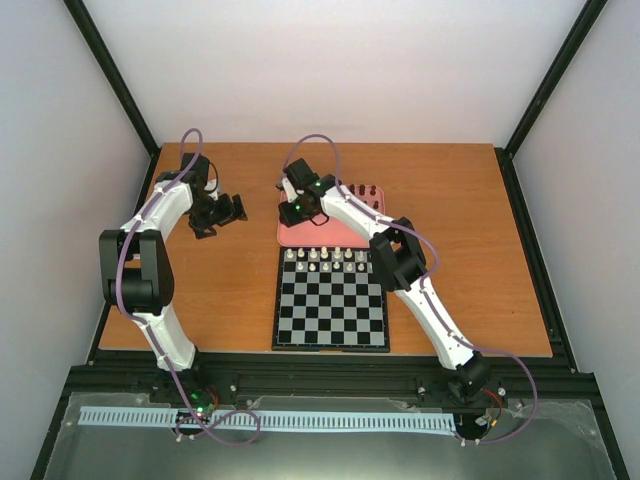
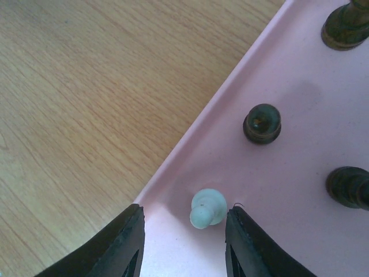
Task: Set up the chess pieces on the board
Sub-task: Pick up the chess piece from the storage box.
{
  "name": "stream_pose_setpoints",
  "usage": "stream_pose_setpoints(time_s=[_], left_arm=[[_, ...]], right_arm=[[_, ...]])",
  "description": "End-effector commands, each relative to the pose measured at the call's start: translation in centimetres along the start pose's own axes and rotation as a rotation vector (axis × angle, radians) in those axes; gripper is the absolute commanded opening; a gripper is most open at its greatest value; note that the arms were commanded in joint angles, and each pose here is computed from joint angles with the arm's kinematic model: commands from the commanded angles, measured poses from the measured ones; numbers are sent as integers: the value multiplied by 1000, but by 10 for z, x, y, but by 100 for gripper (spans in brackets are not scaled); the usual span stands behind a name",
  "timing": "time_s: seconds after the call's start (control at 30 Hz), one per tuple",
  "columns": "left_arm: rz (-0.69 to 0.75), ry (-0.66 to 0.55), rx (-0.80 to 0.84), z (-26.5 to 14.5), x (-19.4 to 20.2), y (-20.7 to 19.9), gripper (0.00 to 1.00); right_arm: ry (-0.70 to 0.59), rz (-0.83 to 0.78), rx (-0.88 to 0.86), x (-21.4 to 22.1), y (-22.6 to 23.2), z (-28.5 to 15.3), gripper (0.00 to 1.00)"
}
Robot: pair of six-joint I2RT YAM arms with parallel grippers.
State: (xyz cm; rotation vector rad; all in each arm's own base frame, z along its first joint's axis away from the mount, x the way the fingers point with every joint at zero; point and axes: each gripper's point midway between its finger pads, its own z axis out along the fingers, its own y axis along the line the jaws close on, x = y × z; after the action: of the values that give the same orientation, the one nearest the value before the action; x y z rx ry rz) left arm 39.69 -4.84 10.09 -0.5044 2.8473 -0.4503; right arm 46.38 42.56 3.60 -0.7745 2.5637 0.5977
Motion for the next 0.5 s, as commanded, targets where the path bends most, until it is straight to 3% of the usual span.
stream_pose_setpoints(time_s=[0.0,0.47], left_arm=[[1,-45,35,-14,-7,-11,100],[-2,-33,32,-8,-8,-10,100]], right_arm=[[-37,18,16,-11,-7,0,39],[-59,33,12,-18,-13,4,25]])
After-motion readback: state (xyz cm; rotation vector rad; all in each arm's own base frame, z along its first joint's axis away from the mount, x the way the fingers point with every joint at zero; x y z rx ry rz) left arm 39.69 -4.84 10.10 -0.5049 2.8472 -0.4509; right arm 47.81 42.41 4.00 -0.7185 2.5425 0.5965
